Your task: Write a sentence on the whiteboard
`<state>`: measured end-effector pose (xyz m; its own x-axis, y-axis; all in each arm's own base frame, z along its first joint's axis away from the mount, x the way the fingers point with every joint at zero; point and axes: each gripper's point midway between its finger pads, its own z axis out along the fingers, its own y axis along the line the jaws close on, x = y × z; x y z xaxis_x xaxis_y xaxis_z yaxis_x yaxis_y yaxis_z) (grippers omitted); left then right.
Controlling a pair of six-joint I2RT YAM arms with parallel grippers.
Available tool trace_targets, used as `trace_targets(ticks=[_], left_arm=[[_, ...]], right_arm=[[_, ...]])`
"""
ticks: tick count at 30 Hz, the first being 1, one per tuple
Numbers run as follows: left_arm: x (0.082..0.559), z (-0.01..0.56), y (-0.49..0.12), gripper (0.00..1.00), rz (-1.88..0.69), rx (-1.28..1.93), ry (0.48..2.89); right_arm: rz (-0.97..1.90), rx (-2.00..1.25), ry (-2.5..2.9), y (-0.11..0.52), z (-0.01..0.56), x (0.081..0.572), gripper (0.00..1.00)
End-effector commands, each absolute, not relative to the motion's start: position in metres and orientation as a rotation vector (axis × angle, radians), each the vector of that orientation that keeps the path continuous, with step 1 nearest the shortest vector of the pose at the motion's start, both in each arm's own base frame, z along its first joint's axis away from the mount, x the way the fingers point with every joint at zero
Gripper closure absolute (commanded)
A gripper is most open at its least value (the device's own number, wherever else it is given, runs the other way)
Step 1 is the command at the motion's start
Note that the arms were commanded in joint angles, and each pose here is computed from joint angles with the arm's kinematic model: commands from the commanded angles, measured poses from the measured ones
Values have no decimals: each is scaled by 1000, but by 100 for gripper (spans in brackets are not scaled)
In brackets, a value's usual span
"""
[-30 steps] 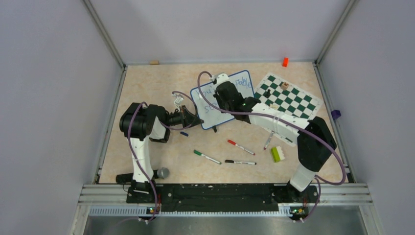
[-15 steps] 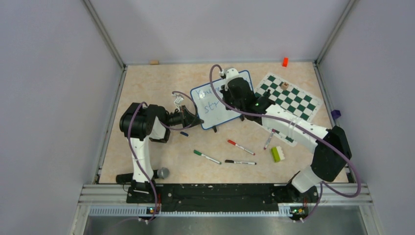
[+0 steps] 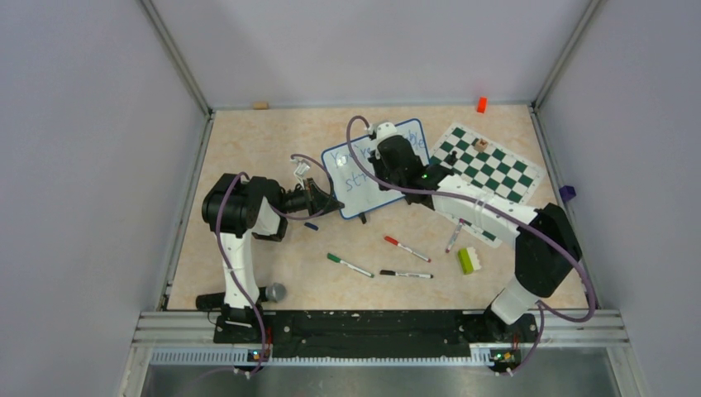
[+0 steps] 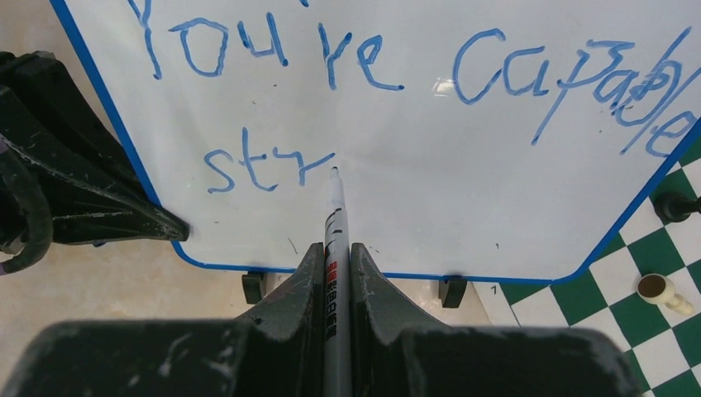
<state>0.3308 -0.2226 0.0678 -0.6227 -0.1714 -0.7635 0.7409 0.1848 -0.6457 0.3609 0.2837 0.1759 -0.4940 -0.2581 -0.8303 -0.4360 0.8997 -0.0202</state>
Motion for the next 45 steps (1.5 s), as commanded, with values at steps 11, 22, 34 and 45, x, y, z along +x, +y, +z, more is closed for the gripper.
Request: trace_targets(ticks=[11,22,34,45], left_arm=[[326,89,-223,94,-1497,674,1590],[326,88,-223,94,-1498,674,1591],[327,88,-223,94,-1499,673,1593],[326,89,-223,94,-1498,677,1590]], right_arm=[[171,-438,2087,282,174,382,100],[212,-459,2070,291,175,384,100],[192,-536,2152,282,152,365,100],[70,-467,2140,265,158,375,100]])
